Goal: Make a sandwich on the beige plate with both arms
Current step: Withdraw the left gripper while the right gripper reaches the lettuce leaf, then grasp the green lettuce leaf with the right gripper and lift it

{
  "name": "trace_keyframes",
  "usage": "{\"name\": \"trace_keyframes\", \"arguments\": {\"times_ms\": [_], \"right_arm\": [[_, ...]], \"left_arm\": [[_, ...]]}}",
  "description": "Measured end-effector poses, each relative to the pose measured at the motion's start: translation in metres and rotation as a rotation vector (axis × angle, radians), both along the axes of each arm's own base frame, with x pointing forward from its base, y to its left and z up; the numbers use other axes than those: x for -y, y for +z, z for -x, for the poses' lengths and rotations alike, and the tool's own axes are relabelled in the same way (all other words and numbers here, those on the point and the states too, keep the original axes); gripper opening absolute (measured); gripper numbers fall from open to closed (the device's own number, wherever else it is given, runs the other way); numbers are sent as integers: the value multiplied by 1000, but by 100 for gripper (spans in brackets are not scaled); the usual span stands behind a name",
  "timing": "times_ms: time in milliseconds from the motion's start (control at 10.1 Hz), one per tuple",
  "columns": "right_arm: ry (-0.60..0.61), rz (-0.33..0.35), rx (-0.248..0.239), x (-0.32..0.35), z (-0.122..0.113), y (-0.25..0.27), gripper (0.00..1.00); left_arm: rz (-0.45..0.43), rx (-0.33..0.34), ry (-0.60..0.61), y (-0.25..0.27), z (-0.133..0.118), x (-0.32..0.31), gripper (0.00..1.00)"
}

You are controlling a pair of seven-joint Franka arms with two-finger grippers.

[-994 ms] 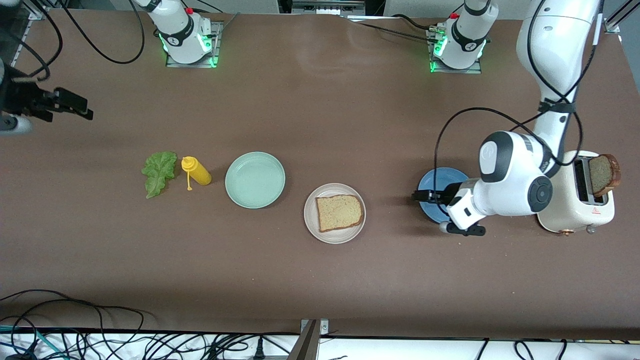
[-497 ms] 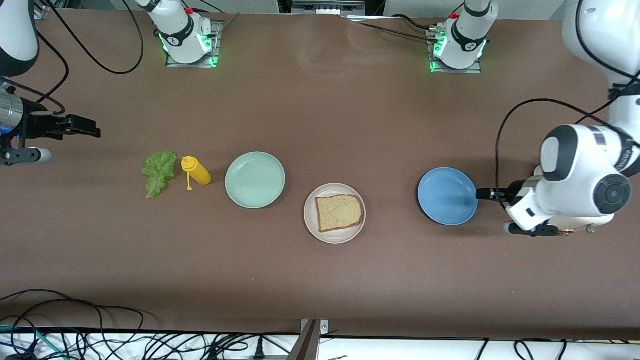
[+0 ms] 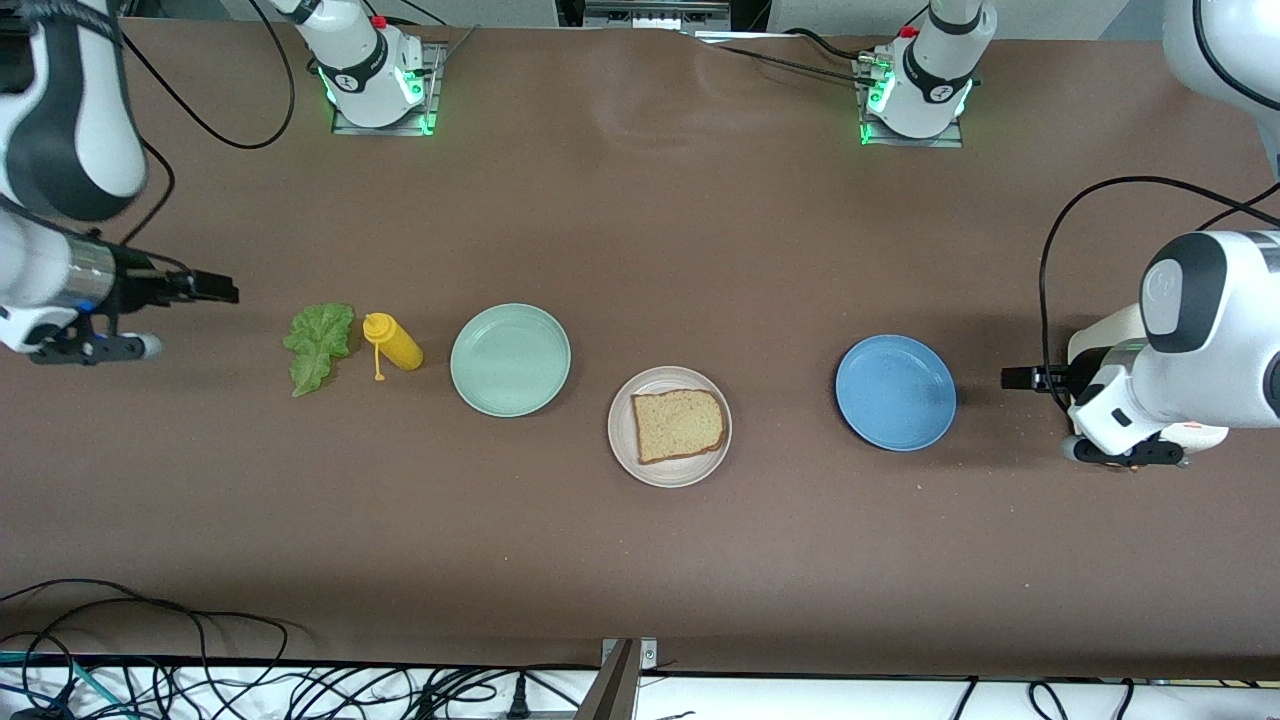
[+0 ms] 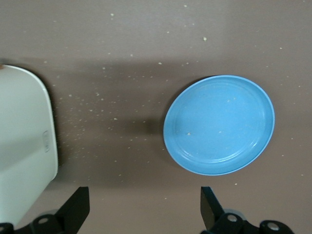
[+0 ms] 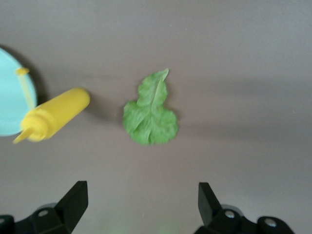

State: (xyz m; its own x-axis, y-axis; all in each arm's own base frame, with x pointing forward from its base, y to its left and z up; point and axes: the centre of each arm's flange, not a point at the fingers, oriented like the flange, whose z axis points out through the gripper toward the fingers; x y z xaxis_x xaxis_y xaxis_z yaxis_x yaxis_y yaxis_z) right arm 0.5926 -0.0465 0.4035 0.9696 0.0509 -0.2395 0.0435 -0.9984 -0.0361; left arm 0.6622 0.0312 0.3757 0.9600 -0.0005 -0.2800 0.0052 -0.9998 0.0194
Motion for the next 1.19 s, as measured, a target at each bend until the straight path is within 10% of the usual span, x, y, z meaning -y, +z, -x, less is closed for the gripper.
{"name": "trace_keyframes", "arguments": {"times_ms": [596,1192], "right_arm": [[-34,28,73,14,34,-171,100],[-119,-15,16,11,47,-231,99]], "left_arm": [[-18,41,27,61,3,-21,100],[-15,41,15,62,2,-13,100]]}}
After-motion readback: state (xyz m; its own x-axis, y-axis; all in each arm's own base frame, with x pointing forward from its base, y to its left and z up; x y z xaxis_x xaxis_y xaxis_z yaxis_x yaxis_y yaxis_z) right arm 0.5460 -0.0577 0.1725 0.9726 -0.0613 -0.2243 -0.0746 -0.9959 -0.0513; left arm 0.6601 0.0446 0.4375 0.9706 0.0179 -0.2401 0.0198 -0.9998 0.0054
